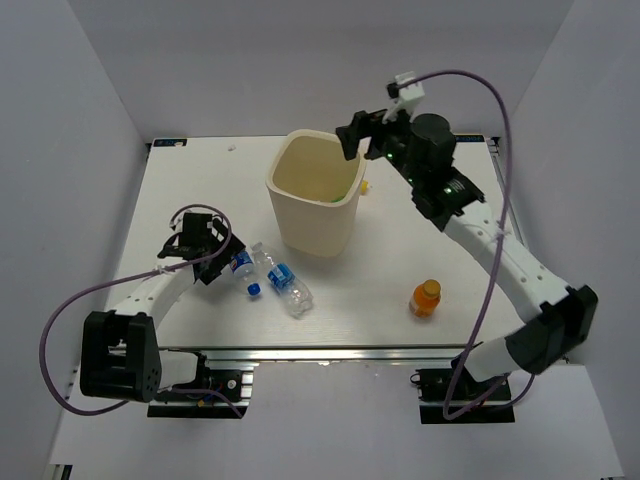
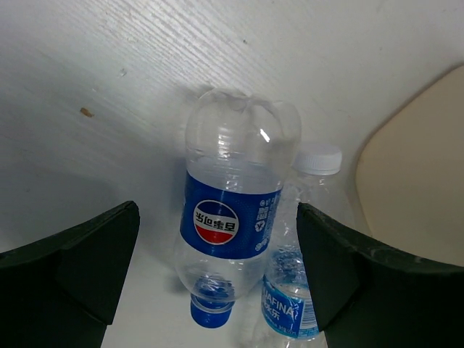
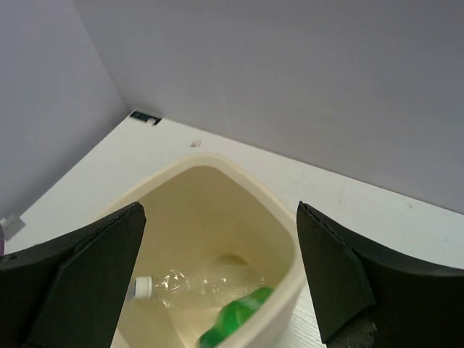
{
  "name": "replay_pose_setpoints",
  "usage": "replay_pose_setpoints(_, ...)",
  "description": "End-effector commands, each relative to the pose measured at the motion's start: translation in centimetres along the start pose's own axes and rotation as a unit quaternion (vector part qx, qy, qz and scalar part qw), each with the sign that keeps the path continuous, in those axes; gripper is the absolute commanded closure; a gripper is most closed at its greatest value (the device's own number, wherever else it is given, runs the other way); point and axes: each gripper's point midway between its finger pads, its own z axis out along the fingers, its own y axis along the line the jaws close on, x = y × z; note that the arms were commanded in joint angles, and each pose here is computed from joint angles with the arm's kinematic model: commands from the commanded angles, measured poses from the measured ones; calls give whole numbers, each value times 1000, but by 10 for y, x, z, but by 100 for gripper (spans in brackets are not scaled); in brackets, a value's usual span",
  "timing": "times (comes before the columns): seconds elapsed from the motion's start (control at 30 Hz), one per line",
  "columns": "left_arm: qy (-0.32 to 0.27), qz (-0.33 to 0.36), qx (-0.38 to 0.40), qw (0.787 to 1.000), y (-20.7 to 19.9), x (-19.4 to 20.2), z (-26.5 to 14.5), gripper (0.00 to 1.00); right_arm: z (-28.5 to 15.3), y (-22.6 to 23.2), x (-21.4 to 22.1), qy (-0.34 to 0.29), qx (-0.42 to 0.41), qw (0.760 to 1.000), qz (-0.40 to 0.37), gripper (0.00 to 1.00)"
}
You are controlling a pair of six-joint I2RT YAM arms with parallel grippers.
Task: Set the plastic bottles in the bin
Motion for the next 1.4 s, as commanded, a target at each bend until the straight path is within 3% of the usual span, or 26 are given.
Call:
replay_pose_setpoints(0.0,13,5,11,1000,-2,7,6,2,-33,-50,-21,-45,83,995,35,11)
replay_pose_setpoints(0.03,16,5,7,1000,0,9,8,2,-50,-46,-44,-72,82,992,56,11)
replay_pose_setpoints(0.2,45,-2,-9,999,11,28,27,9,-110,-134,12,-60,197,972,116,11)
replay_pose_setpoints(0.23,51,-1,-14,999,13,30,30,22,-127,-144,31,-53,221,966,127,11)
replay_pose_setpoints(0.33,66,14,-35,997,18,32,33,45,-156,-166,53,-56,276,944,169,11)
replay_pose_setpoints(0.37,71,19,-51,996,23,33,31,57,-161,-170,75,-34,289,940,176,11)
replay_pose_setpoints(0.4,55,21,-58,997,20,22,29,63,-166,-174,84,-26,299,937,178,11)
replay_pose_setpoints(0.5,36,25,-64,997,15,7,14,74,-182,-181,110,6,330,927,180,11)
replay_pose_setpoints(0.63,-51,29,-30,998,-23,-52,-31,82,-190,-178,124,31,337,922,188,11)
replay_pose_setpoints(0.73,-123,30,41,991,-61,-92,-81,85,-196,-176,128,44,337,924,177,11)
replay_pose_setpoints(0.77,-159,37,107,981,-95,-115,-108,85,-199,-178,129,43,341,923,173,11)
replay_pose_setpoints(0.83,-200,39,202,958,-132,-133,-153,85,-197,-177,127,41,334,928,163,11)
replay_pose_setpoints(0.87,-216,47,290,931,-166,-141,-183,85,-196,-176,126,42,326,932,153,11)
replay_pose_setpoints(1.0,-255,76,396,879,-221,-158,-252,94,-181,-173,115,27,288,949,127,11)
replay_pose_setpoints(1.07,-237,124,392,880,-247,-143,-243,95,-162,-167,106,22,239,963,124,11)
replay_pose_setpoints(1.1,-255,134,398,871,-262,-149,-258,94,-153,-173,113,38,225,965,128,11)
replay_pose_setpoints(1.23,-217,221,409,859,-319,-118,-234,91,-112,-143,84,43,62,994,82,11)
replay_pose_setpoints(1.33,-213,254,426,842,-348,-108,-237,78,-83,-153,88,60,36,995,65,11)
replay_pose_setpoints(1.37,-195,278,404,849,-352,-98,-210,74,-74,-156,70,49,32,997,59,11)
